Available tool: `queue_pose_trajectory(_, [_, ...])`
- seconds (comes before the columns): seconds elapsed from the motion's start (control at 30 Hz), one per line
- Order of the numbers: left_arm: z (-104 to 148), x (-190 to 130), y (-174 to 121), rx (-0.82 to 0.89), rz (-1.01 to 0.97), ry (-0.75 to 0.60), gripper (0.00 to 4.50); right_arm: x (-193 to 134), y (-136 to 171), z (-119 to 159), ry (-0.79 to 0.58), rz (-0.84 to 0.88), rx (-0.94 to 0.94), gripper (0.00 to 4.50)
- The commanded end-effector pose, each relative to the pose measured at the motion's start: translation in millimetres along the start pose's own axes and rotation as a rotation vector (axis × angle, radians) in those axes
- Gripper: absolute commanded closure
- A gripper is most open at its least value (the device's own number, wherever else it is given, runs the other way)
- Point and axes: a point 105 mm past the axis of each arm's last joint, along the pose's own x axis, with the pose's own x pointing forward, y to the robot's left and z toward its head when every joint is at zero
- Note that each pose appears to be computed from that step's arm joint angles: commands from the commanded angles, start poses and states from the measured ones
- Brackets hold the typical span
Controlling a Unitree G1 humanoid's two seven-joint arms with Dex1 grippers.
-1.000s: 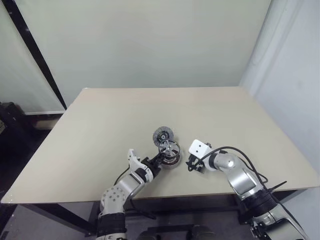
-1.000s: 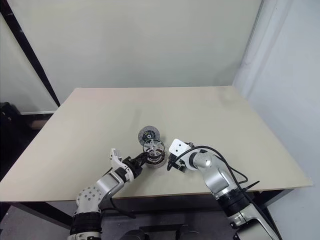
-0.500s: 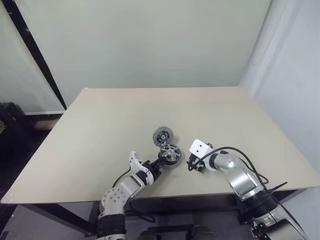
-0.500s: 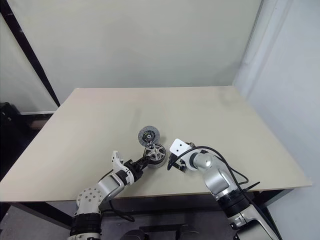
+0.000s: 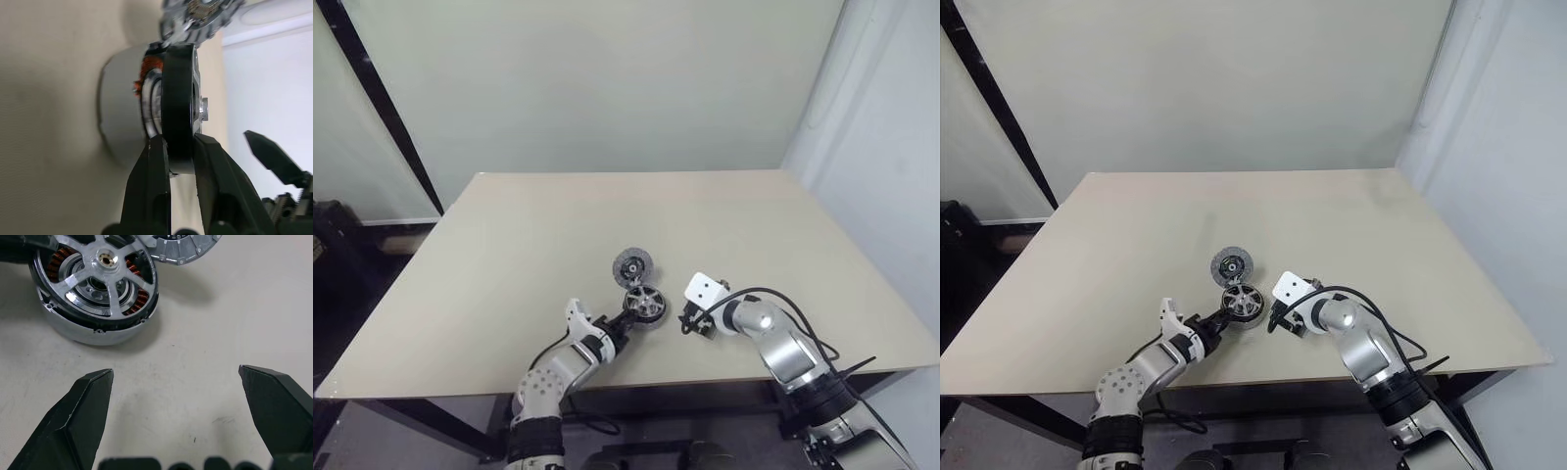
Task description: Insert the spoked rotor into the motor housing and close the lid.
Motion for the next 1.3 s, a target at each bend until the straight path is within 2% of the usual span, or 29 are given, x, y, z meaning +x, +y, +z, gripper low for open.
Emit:
queue_pose_trajectory(0.03, [11, -3, -7, 0.045, 0.008, -0.024, 2.53, -5, -11, 15, -0.053, -0.041, -0.005, 0.0])
queue_pose_trajectory(0.23, [12, -18, -18, 0.198, 0.011, 0.032, 0.46, -5, -12, 15, -0.058, -0.047, -0.003, 0.0])
queue_pose_trajectory(0.4, [20, -46, -34, 0.421, 0.001, 0.065, 0.46, -6, -19, 17, -0.069, -0.077, 0.011, 0.0])
queue_pose_trajectory(0.6, [42, -68, -51, 0.592, -0.016, 0.004, 0.46, -4, -26, 22, -0.11, -0.1, 0.06, 0.0])
queue_pose_trajectory(0.7, [57, -77, -54, 0.671, -0.009, -0.069, 0.44, -3, -15, 35, -0.183, -0.026, 0.246, 0.6])
queue_pose_trajectory(0.8, [67, -84, -50, 0.743, 0.017, -0.113, 0.44, -1, 4, 47, -0.216, 0.081, 0.392, 1.69])
queue_pose_trajectory(0.93, [77, -88, -43, 0.791, 0.06, -0.162, 0.44, 6, 22, 54, -0.219, 0.157, 0.471, 3.12])
queue_pose_trajectory(1.07, [83, -89, -40, 0.838, 0.093, -0.195, 0.44, 32, 29, 52, -0.195, 0.087, 0.42, 4.47])
queue_pose_trajectory(1.2, [83, -88, -41, 0.857, 0.089, -0.204, 0.44, 51, 32, 43, -0.164, 0.032, 0.402, 4.47])
queue_pose_trajectory(1.3, [82, -88, -40, 0.881, 0.091, -0.204, 0.44, 63, 49, 23, -0.091, 0.072, 0.378, 4.47])
